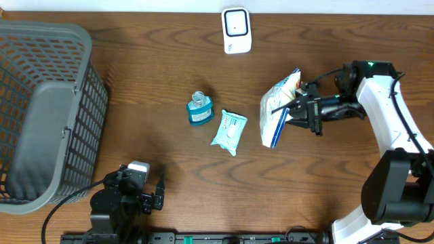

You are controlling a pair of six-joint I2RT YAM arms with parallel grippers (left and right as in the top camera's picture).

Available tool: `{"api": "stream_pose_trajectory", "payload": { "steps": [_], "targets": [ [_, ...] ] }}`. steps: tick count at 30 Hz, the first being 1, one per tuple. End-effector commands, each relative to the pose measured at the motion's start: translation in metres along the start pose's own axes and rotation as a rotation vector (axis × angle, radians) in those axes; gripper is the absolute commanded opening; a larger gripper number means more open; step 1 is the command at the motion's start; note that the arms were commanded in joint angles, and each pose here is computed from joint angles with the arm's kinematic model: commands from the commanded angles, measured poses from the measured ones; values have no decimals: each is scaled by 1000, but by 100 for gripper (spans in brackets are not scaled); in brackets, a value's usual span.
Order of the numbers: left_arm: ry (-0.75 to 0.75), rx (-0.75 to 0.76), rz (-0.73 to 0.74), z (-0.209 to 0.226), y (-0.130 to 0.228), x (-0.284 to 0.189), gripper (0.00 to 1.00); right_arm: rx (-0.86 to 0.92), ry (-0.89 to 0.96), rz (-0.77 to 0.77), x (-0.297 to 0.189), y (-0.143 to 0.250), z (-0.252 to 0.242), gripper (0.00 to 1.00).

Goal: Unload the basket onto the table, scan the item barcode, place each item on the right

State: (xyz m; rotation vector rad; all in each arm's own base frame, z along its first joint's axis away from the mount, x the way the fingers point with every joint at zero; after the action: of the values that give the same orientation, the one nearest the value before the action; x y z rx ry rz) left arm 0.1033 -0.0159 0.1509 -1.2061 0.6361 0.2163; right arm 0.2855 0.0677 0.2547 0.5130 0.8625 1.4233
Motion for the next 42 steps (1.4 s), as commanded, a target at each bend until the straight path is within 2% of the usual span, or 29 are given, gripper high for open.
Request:
{"api": "stream_pose_trajectory", "payload": {
  "steps": [1, 11, 14, 15, 21, 22, 26, 27, 31, 32, 35, 37, 42],
  "targets": [
    [11, -7, -11, -1, -1, -1, 99, -141, -201, 52, -7, 9, 14, 1],
    [11, -6, -11, -1, -1, -1, 99, -197, -154, 32, -6, 7, 11, 1],
    [11, -6, -11, -1, -1, -1, 99, -430, -106, 1, -6, 3, 8, 1],
    [11, -7, -11, -1, -1, -1, 99, -543, -56, -20, -5, -2, 6, 1],
    [11, -6, -11, -1, -1, -1, 99, -846, 201, -174, -7, -39, 6, 1],
    [11, -6, -11, -1, -1, -1, 99, -856, 267, -216, -7, -47, 6, 1],
    [11, -7, -11, -1, -1, -1, 99, -650, 595, -524, -12, -79, 2, 1],
    [11, -6, -11, -1, -1, -1, 99, -670, 635, -560, -10, -82, 4, 1],
    [11, -7, -11, -1, -1, -1, 99, -929, 715, -565, 25, -85, 22, 1],
    [11, -7, -11, -1, -1, -1, 99, -1083, 732, -559, 42, -85, 32, 1],
    [11, -7, -11, -1, -1, -1, 99, -1315, 771, -591, 69, -83, 51, 1],
    [11, -7, -11, -1, -1, -1, 99, -1406, 772, -634, 83, -81, 61, 1],
    [11, -7, -11, -1, -1, -1, 99, -1595, 737, -891, 97, -82, 101, 1]
  ]
}}
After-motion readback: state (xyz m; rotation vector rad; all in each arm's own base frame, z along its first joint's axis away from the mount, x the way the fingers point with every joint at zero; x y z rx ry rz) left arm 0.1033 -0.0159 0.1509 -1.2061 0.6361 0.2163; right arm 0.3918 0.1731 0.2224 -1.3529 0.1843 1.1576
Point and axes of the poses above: each gripper's point midway between its finger pads, its own x axis out along the fingers, its own z axis along the line the jaws close on, y = z × x, the point moved 9 cm from there along -x, back along the fingers, and after that the axes turned 12 degrees about x, right-handed, at the moved point
